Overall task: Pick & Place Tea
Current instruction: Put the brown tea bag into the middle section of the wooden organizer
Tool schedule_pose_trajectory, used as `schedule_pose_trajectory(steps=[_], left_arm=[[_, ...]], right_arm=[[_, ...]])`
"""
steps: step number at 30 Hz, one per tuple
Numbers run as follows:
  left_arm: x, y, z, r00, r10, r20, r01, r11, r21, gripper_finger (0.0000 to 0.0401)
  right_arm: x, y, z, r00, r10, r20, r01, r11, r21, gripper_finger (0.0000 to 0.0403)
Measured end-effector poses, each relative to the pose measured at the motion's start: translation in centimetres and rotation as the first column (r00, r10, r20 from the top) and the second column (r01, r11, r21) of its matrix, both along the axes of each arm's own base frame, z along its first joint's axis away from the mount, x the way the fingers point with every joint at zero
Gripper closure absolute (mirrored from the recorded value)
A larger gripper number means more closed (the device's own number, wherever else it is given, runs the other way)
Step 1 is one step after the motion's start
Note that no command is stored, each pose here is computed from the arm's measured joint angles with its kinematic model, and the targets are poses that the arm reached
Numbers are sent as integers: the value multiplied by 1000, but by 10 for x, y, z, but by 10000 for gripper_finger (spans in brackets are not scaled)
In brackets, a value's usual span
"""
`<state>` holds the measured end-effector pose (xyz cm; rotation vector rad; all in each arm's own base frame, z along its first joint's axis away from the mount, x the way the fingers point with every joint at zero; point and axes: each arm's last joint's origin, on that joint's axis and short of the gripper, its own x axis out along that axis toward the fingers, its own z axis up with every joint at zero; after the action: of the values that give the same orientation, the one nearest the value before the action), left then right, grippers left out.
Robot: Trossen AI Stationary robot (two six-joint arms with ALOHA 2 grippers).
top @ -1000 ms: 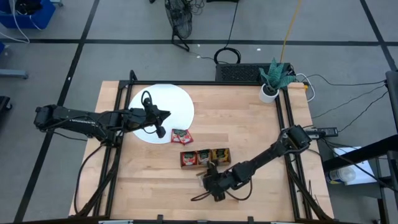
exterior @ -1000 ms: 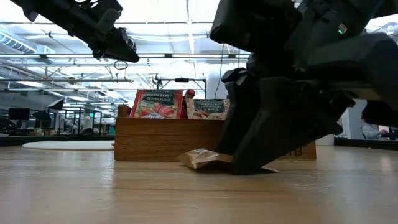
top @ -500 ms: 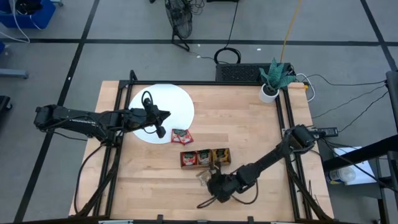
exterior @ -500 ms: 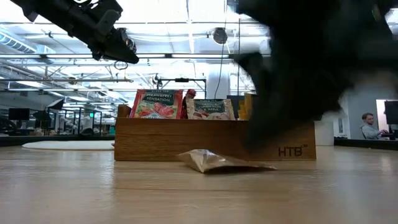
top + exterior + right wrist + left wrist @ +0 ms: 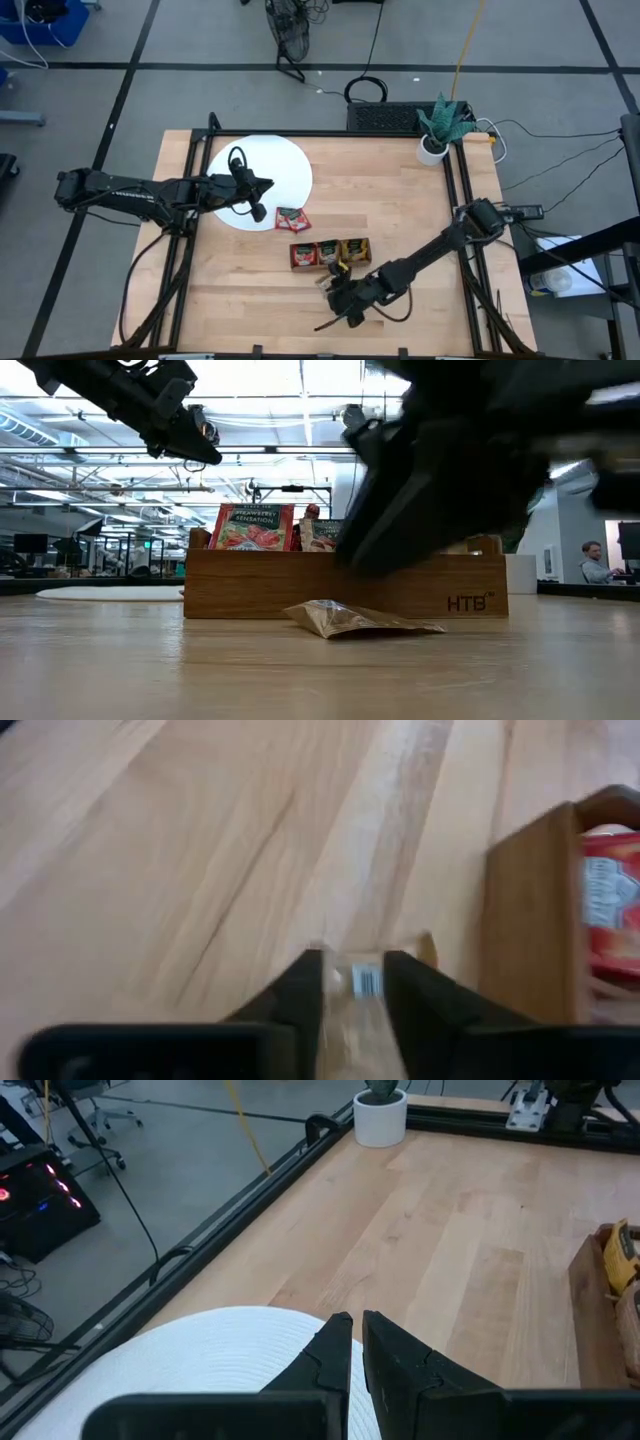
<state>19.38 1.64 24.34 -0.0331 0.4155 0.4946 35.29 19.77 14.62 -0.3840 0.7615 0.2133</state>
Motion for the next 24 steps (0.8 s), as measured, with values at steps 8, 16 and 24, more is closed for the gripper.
schedule_pose_trajectory(steps=[8, 16, 24], left_arm=[[0, 1, 0, 1000, 6, -2, -6, 1000, -7, 364], [-1, 1, -1, 1000, 7, -14, -7, 1000, -8, 364], [-1, 1, -3, 1000, 7, -30, -7, 1000, -8, 364]], right_arm=[[20, -28, -30, 991, -66, -115, 81, 988, 135, 191], [21, -31, -41, 982, -11, -187, 44, 984, 171, 252], [15, -16, -37, 990, 60, -126, -48, 994, 95, 388]])
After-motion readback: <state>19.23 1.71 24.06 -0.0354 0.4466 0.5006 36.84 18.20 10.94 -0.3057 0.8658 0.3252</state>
